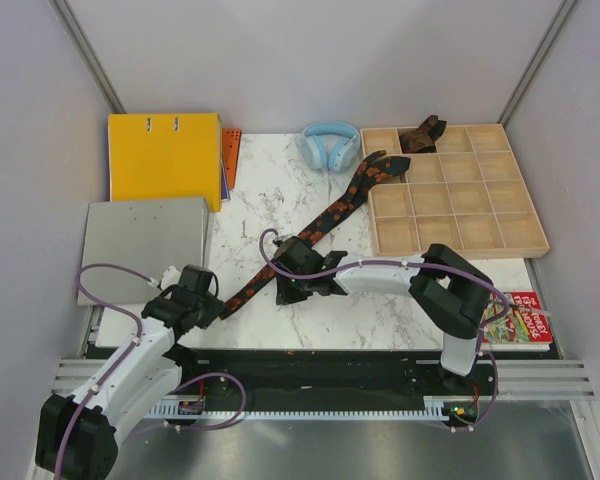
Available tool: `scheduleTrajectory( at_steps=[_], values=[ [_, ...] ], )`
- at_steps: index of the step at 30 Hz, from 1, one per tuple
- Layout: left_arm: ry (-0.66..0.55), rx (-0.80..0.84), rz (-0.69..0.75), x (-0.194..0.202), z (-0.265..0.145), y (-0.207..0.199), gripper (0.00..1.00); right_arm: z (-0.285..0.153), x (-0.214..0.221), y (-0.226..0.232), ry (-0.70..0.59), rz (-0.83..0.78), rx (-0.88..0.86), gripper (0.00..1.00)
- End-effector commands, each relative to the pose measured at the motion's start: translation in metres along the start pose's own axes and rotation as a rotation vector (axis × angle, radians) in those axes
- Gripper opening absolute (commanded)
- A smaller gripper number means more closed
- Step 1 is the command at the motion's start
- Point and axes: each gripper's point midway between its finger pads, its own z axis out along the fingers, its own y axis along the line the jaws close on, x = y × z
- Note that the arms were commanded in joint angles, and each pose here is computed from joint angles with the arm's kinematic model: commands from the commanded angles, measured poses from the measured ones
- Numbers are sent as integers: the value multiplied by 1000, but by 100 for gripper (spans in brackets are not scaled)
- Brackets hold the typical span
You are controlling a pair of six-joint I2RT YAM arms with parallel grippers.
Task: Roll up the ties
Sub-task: Roll the tie at the center of the board.
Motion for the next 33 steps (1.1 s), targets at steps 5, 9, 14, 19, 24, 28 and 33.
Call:
scheduleTrajectory(
  at_steps=[5,9,14,19,24,28,33],
  values=[
    [-66,20,46,-12,5,-9,19,3,-15,4,-26,11,-34,19],
    [-58,27,88,-14,-1,-14,7,-1,-19,12,-28,16,-64,18],
    [-52,55,101,-21,-20,-26,2,-21,-42,43,-76,43,-145,15],
    [-21,74,116,-18,-28,-30,2,-32,-60,84,-103,74,-250,11],
    [2,89,136,-13,-32,-32,2,-23,-59,113,-95,122,-310,3],
    [23,82,148,-9,-32,-32,2,1,-57,118,-84,149,-302,0],
    [30,90,160,-8,-38,-35,2,35,-28,114,-11,146,-279,0]
  ],
)
